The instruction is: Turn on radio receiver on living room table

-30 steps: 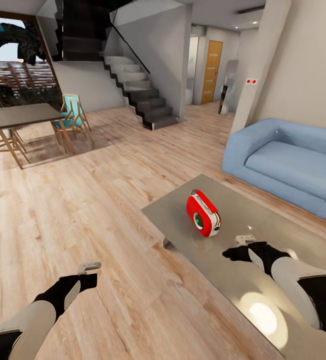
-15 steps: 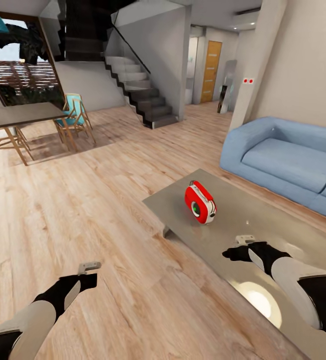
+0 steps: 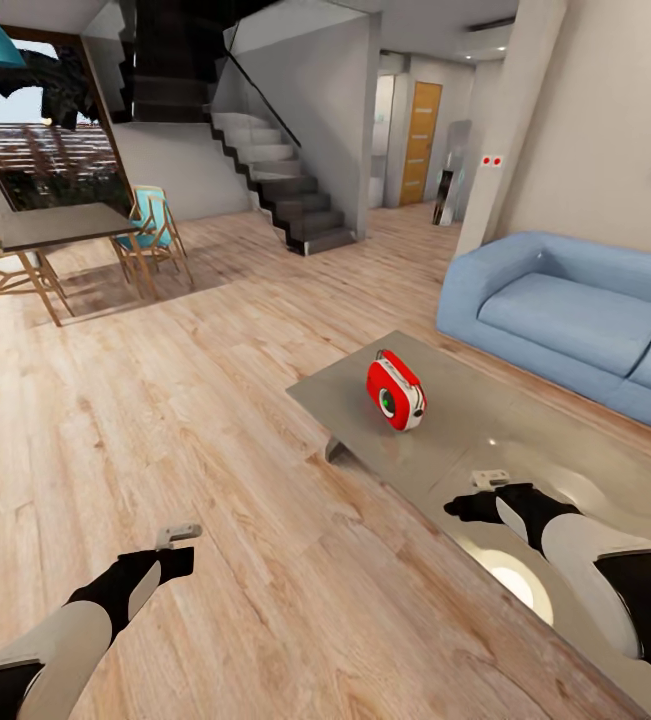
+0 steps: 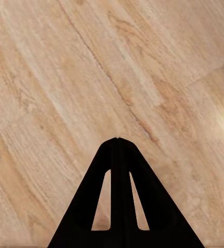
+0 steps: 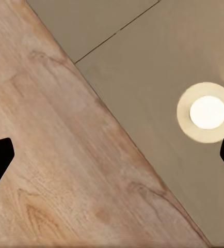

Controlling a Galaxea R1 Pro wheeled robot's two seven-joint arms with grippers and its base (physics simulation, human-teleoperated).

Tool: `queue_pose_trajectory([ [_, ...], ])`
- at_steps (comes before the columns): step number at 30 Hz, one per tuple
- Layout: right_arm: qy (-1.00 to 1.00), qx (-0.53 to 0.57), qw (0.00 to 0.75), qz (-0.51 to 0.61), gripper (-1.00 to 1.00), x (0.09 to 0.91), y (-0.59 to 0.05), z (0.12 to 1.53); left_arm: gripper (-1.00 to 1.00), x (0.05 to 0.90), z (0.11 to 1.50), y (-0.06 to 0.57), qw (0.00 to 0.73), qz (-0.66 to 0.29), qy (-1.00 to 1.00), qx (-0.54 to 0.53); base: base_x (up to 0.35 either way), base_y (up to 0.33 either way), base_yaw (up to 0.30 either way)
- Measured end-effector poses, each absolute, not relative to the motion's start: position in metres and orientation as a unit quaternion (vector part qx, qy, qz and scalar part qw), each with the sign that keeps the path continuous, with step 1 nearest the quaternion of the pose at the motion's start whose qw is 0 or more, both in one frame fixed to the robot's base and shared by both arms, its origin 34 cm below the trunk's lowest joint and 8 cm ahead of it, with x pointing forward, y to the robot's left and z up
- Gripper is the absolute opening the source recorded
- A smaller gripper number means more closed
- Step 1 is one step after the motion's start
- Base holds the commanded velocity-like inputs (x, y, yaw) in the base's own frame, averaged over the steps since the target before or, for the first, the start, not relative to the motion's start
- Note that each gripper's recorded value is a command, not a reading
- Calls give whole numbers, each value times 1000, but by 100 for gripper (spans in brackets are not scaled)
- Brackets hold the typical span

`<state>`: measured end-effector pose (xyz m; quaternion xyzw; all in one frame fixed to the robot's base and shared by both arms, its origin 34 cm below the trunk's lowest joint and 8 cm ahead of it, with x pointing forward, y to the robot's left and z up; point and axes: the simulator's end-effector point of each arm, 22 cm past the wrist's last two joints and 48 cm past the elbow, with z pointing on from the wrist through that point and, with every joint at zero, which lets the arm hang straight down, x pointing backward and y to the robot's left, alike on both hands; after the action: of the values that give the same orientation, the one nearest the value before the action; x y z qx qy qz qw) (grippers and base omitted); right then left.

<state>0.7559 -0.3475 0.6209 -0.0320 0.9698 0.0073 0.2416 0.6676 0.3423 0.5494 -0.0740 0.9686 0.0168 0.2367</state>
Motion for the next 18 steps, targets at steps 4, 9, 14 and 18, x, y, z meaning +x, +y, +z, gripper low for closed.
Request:
queue_pose_trajectory([
  [4, 970, -32, 242, 7, 100, 756, -347, 621, -100, 668, 549, 342, 237, 17, 969, -74, -23, 0, 0],
  [9, 970, -32, 241, 8, 100, 755, -346, 620, -100, 667, 549, 342, 236, 17, 969, -74, -6, 0, 0],
  [14, 972, -33, 234, 9, 100, 746, -344, 613, -100, 667, 549, 341, 236, 16, 969, -74, -1, 0, 0],
  [18, 972, -33, 232, 11, 100, 744, -342, 610, -100, 666, 548, 341, 234, 16, 969, -74, 0, 0, 0],
])
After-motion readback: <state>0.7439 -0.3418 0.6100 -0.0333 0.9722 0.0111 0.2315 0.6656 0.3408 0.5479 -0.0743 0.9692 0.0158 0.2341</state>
